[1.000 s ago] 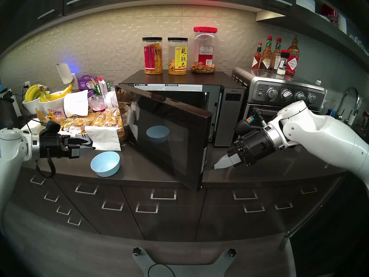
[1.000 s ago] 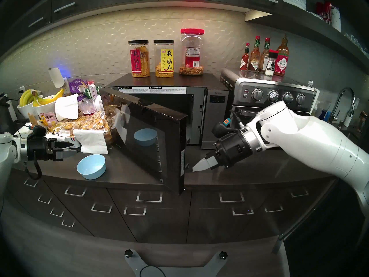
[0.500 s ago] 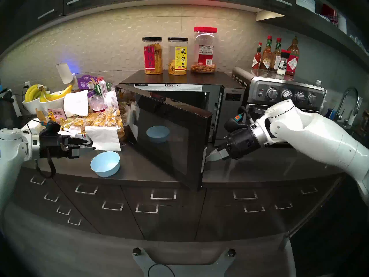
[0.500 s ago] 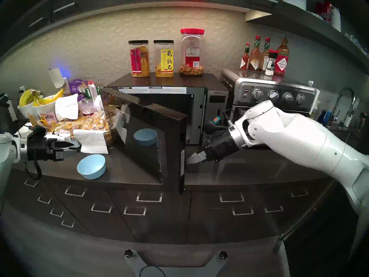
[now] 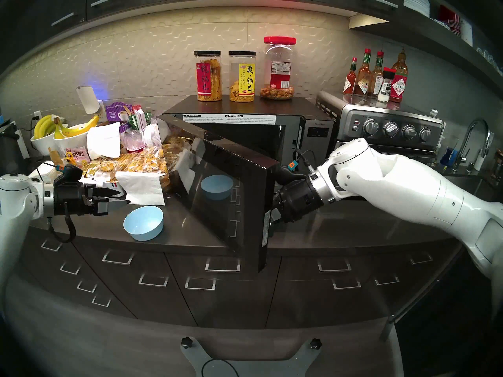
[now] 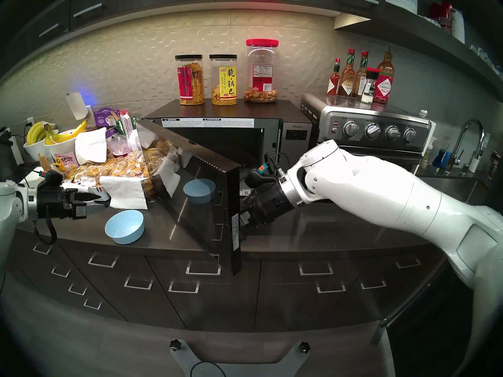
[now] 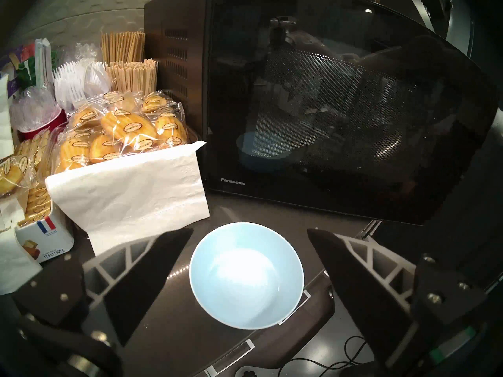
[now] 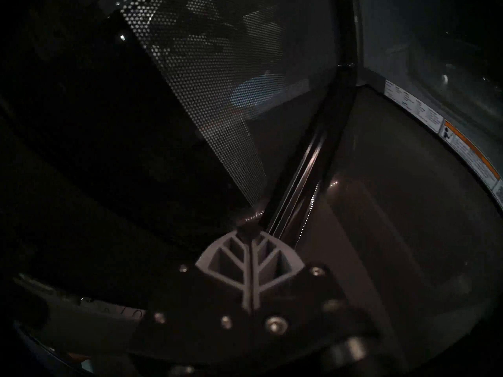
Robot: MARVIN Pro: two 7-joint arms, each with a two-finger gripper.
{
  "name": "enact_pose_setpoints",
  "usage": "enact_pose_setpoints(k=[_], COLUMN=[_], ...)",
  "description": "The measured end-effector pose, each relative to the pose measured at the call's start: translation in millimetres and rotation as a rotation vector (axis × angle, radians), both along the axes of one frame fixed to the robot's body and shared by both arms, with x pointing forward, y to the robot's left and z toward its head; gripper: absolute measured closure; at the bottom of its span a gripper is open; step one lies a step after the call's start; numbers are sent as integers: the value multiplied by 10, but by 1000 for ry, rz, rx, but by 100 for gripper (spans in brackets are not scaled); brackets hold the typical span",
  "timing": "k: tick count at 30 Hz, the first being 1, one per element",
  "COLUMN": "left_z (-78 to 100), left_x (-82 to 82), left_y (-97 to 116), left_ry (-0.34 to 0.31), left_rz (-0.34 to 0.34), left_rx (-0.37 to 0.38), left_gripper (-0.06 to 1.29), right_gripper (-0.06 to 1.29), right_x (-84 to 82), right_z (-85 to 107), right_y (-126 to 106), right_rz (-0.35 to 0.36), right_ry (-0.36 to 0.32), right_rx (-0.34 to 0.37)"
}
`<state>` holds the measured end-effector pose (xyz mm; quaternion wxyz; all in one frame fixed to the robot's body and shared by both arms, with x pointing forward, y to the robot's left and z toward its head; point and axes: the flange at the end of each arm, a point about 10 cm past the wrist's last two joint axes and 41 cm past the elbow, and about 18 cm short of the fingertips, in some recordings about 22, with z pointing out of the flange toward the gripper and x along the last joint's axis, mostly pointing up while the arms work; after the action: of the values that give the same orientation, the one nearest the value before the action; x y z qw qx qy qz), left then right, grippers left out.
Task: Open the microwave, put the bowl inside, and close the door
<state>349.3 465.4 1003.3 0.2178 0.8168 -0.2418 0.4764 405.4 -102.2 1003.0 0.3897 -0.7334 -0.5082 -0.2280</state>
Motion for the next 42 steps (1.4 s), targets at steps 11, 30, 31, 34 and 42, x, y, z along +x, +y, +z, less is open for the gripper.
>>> enact_pose_setpoints(k=[11, 30, 31, 34, 42], left_z=[0, 1, 1, 1, 2], left_x=[0, 0, 0, 0, 0], left_y=[0, 0, 0, 0, 1], left_ry=[0, 0, 0, 0, -1], left_rz=[0, 0, 0, 0, 0], left_rx=[0, 0, 0, 0, 0], left_gripper=[3, 3, 3, 3, 3], right_gripper=[125, 125, 125, 125, 125], right_x=[-354, -651, -659, -695, -789], right_z=[41, -53, -55, -59, -55], right_y=[482, 1047, 1068, 1150, 1338], right_rz=[136, 180, 182, 188, 203], right_ry=[46, 62, 61, 59, 56], right_rx=[23, 33, 34, 36, 39])
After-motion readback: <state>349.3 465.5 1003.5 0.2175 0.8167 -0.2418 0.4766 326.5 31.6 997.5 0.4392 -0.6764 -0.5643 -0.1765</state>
